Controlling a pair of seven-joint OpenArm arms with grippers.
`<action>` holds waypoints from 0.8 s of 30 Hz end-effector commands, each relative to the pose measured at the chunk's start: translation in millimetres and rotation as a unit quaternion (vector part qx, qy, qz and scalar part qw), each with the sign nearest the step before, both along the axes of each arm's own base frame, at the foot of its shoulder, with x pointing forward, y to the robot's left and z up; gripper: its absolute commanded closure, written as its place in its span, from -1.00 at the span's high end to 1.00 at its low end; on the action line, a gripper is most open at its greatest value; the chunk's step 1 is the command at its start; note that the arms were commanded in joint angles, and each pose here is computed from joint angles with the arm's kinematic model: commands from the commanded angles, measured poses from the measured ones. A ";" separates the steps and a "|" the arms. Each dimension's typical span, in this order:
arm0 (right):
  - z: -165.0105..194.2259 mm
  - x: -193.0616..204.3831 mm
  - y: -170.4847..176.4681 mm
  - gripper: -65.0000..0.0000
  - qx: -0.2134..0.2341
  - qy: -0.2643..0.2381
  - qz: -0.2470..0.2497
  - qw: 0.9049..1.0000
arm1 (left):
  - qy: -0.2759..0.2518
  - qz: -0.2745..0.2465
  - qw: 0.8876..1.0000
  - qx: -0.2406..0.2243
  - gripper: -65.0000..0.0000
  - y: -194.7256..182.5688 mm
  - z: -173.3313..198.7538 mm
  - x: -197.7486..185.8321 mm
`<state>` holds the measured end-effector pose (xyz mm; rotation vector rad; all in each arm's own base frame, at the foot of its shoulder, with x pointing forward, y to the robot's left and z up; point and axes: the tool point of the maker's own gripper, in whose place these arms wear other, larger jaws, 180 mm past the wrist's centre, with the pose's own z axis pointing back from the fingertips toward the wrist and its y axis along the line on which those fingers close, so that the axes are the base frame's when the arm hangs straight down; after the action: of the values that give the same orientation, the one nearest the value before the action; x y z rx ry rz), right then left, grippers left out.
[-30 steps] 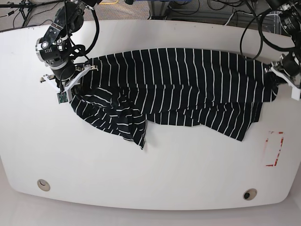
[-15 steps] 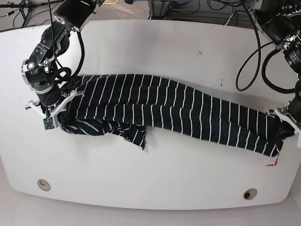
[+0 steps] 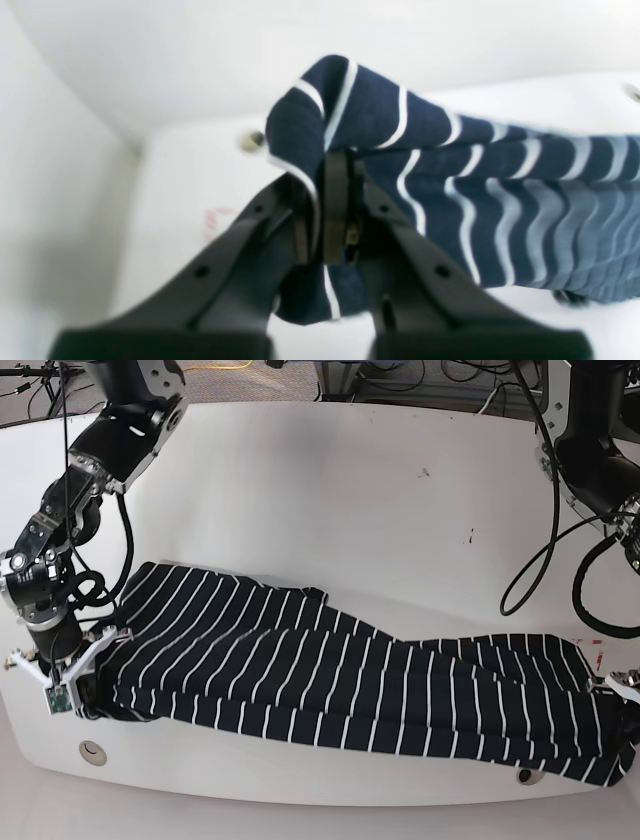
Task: Fold the T-shirt properly
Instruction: 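Lift the shirt with both grippers and swing it up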
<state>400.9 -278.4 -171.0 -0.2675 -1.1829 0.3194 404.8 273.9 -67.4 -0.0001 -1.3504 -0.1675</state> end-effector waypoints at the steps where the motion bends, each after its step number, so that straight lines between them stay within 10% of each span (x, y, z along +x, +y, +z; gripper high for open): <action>1: 47.3 12.2 -10.4 -1.00 -0.028 -0.052 0.001 0.998 | -0.048 0.017 0.999 0.007 -1.00 1.3 33.6 5.3; 12: 158.7 55.4 -14.0 -1.00 -0.103 -0.123 0.026 0.987 | -0.122 0.118 0.985 0.028 -1.00 24.5 114.2 13.8; 24: 257.6 85.0 -27.8 -1.00 -0.107 -0.164 0.022 0.980 | -0.117 0.108 0.987 0.003 -1.00 23.8 133.0 47.7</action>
<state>490.3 -293.4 56.6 -0.4491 -1.4413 0.4970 458.5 287.4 30.0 0.1352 -1.4749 -0.0097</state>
